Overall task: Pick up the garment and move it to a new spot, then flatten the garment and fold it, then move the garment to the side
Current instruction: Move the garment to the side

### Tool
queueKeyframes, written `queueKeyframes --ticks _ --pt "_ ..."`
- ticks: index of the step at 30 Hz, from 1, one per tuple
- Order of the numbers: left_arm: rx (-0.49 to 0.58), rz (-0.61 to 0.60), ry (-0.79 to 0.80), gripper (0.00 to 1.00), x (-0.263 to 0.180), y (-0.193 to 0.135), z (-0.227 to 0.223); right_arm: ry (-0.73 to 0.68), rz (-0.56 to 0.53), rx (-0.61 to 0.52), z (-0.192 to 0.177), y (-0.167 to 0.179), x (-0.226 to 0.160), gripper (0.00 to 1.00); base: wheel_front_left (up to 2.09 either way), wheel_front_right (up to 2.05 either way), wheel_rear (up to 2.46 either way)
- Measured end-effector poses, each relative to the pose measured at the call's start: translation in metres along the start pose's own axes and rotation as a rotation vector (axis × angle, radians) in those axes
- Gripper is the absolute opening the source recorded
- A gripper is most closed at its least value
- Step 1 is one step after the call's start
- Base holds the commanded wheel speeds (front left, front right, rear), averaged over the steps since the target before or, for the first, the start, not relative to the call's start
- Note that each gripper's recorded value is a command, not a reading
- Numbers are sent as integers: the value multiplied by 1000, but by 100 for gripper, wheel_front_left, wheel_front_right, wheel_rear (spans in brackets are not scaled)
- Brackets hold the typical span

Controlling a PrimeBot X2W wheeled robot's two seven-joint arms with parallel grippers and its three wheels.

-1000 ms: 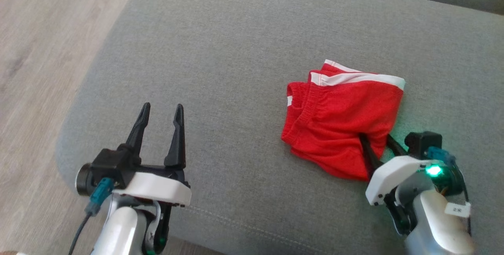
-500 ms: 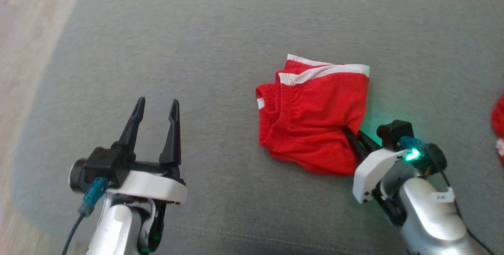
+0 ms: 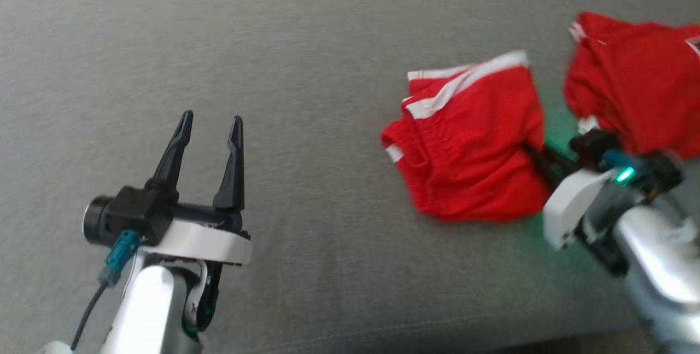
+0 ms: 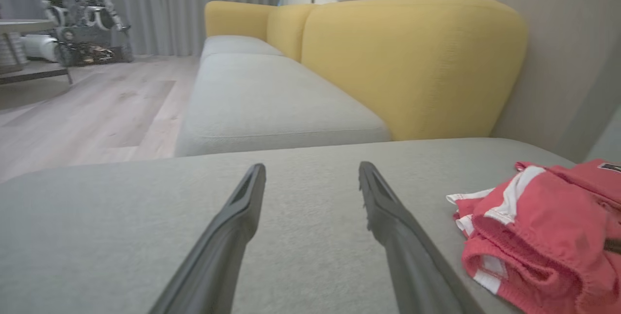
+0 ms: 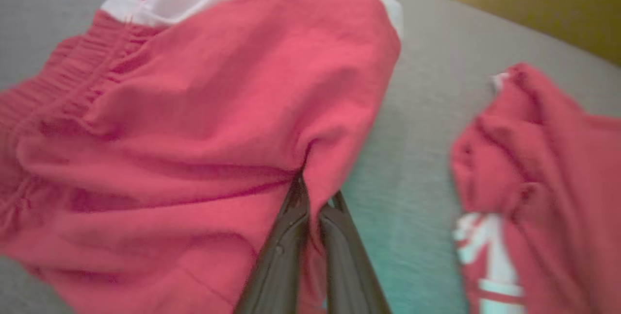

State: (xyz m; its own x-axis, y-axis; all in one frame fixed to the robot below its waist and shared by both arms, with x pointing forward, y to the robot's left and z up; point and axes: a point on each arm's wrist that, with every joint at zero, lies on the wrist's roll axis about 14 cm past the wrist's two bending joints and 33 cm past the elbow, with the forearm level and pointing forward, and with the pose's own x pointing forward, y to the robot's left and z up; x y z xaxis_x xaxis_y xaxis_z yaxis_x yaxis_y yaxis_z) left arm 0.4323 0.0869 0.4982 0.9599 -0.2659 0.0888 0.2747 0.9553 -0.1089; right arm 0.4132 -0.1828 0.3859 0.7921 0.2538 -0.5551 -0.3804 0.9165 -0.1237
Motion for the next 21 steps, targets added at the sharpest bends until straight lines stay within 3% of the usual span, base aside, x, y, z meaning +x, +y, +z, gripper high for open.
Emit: queueKeyframes --ticks 13,21 --pt "-45 -168 41 100 43 -45 -37 28 -309 -93 12 -151 -40 0 0 0 0" --pt "-57 -211 69 100 54 -53 -56 73 -466 -71 5 -209 -71 0 0 0 0"
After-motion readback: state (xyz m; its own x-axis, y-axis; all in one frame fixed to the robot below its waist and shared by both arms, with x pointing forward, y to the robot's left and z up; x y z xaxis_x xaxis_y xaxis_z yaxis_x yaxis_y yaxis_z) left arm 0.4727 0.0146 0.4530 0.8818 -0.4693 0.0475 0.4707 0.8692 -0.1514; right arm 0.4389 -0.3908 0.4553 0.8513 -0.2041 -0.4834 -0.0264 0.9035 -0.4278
